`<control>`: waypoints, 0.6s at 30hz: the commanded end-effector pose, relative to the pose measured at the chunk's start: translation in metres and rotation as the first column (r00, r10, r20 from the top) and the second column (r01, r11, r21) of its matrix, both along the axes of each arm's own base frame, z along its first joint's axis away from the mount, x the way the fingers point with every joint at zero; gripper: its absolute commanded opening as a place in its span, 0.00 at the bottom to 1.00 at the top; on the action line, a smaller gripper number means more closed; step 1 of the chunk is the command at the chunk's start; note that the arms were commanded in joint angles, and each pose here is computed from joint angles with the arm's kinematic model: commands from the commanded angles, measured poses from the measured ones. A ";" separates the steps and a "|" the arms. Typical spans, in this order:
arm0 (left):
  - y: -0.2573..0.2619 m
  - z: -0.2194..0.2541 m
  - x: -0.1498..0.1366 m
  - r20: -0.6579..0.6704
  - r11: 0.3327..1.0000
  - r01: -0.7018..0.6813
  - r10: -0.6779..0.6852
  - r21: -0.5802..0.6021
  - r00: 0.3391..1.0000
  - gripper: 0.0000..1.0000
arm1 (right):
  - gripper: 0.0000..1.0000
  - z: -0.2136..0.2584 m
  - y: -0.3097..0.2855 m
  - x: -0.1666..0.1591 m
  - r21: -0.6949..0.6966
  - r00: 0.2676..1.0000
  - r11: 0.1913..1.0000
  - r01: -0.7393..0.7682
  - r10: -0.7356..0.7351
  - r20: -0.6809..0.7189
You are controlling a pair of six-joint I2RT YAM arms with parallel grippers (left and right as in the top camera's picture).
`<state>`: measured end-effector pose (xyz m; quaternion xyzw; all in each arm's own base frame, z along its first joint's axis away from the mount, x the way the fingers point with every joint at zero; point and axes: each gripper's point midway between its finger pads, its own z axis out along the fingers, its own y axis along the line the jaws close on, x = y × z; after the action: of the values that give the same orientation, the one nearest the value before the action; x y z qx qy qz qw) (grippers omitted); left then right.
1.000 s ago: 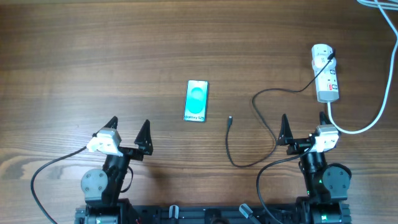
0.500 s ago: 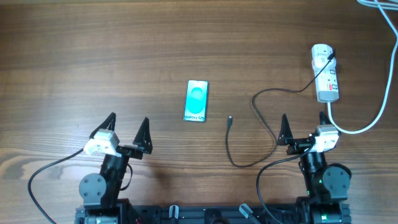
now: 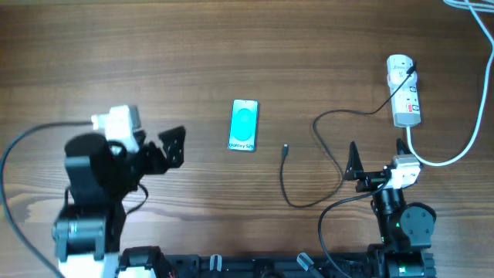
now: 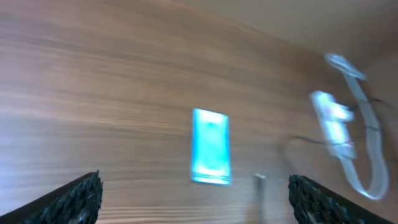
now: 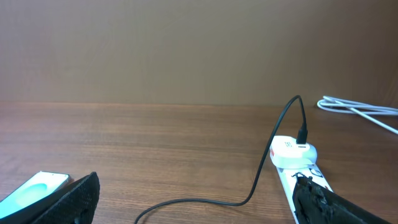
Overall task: Plug charger to phone and switch on socket
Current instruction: 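Move the left gripper over the light-blue phone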
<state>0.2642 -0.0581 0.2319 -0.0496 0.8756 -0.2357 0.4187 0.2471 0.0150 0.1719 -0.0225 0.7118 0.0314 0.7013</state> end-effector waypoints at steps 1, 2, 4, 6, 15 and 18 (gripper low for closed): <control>-0.037 -0.012 0.001 -0.100 0.966 0.180 -0.200 -0.184 0.975 1.00 | 1.00 0.001 -0.002 0.000 -0.012 1.000 1.000 0.008 -0.008 0.005; -0.041 -0.011 0.003 -0.107 0.958 0.195 -0.221 -0.209 0.969 1.00 | 1.00 0.001 -0.002 0.000 -0.012 1.000 1.000 0.008 -0.008 0.005; -0.038 -0.001 0.011 -0.145 0.960 0.142 -0.180 -0.240 0.973 1.00 | 1.00 0.001 -0.002 0.000 -0.012 1.000 1.000 0.008 -0.008 0.005; -0.029 0.021 0.018 -0.200 0.981 0.073 -0.110 -0.182 0.974 1.00 | 1.00 0.001 -0.002 0.000 -0.011 1.000 1.000 0.008 -0.008 0.005; -0.098 0.018 0.017 -0.571 0.947 0.284 -0.153 0.148 0.807 1.00 | 1.00 0.001 -0.002 0.000 -0.012 1.000 1.000 0.008 -0.008 0.005; -0.134 -0.008 0.010 -0.645 0.916 0.384 -0.224 0.117 0.730 1.00 | 1.00 0.001 -0.002 0.000 -0.011 1.000 1.000 0.008 -0.008 0.005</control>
<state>0.2772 -0.1650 0.2379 0.0424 0.9815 -0.1614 0.0934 0.2473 0.0150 0.1710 -0.0225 0.7131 0.0314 0.7000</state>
